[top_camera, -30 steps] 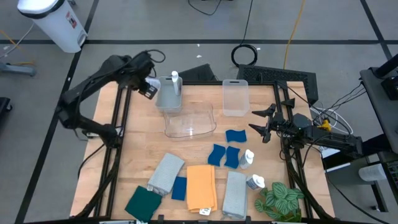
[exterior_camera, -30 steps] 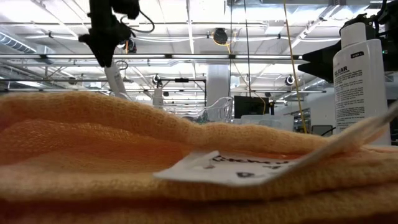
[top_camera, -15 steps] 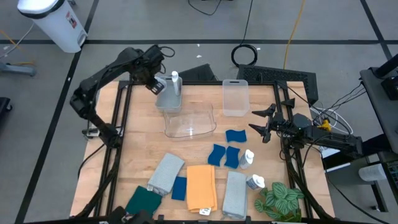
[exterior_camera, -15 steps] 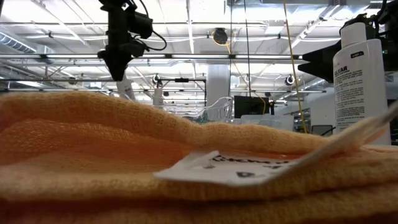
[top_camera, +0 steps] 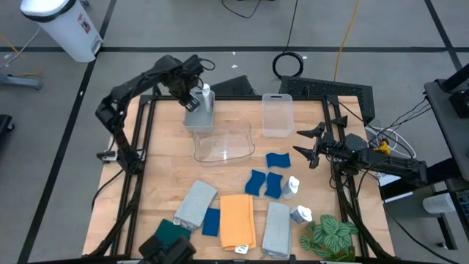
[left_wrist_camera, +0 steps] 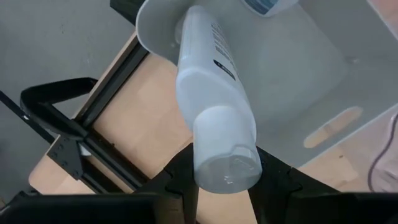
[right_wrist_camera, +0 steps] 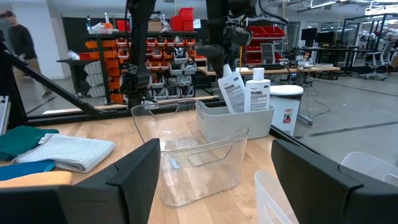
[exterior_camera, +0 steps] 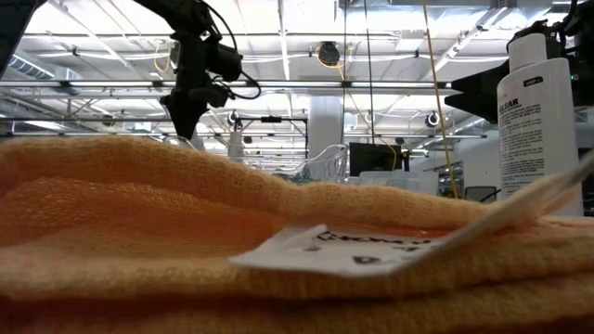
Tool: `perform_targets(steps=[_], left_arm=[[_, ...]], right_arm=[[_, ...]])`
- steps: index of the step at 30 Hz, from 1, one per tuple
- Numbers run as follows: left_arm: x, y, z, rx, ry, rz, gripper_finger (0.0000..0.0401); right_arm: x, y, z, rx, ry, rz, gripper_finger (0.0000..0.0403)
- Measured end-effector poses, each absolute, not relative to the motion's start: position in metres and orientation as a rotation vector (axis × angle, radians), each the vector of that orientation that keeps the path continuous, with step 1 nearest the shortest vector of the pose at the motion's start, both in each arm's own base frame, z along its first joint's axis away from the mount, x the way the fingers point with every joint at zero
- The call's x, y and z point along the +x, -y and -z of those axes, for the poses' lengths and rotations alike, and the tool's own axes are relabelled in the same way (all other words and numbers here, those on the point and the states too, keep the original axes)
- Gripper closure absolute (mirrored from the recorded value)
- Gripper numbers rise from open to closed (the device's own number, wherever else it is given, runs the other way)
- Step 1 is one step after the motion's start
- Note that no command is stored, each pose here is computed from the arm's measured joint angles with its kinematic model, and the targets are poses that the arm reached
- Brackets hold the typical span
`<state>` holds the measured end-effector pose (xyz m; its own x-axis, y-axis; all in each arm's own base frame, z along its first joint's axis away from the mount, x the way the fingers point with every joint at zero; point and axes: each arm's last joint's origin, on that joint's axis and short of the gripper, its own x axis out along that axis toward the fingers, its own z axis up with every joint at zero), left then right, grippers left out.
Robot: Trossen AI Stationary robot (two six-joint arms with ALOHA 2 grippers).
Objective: Pick & Place Kitchen Items
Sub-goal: Put the white plastic restorer bottle into the gray bin
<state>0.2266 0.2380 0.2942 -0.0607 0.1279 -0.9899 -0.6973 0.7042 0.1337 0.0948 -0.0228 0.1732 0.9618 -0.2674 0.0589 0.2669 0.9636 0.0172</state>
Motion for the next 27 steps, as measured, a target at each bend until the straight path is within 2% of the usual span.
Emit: perform_targets(steps=[8,13,17,27], left_arm=[[0.229,-0.2409,-0.2915,-0.465,-1.489,-0.713,0.0289],[0.2311,-0.2438,-0.2921,-0.415,-1.473,-0.759,0.0229],[0.2327,-0.2467,-0.2927,-0.389,-1.448,-0.788,0.0204],[0.2334,-0.2478,-0.2941,-0.344,-1.445,-0.803,0.0195]], right_arm=[[0.0948,0.0228,-0.1732,0.009,0.061,0.27,0.0124],[0.0948,0.0228,-0.1731,0.009,0.061,0.271,0.0124],[0.0948,0.0228,-0.1731,0.009,0.061,0.27,0.0124],[0.0948,0.0228,-0.1732,0.009,0.061,0.27,0.0124]])
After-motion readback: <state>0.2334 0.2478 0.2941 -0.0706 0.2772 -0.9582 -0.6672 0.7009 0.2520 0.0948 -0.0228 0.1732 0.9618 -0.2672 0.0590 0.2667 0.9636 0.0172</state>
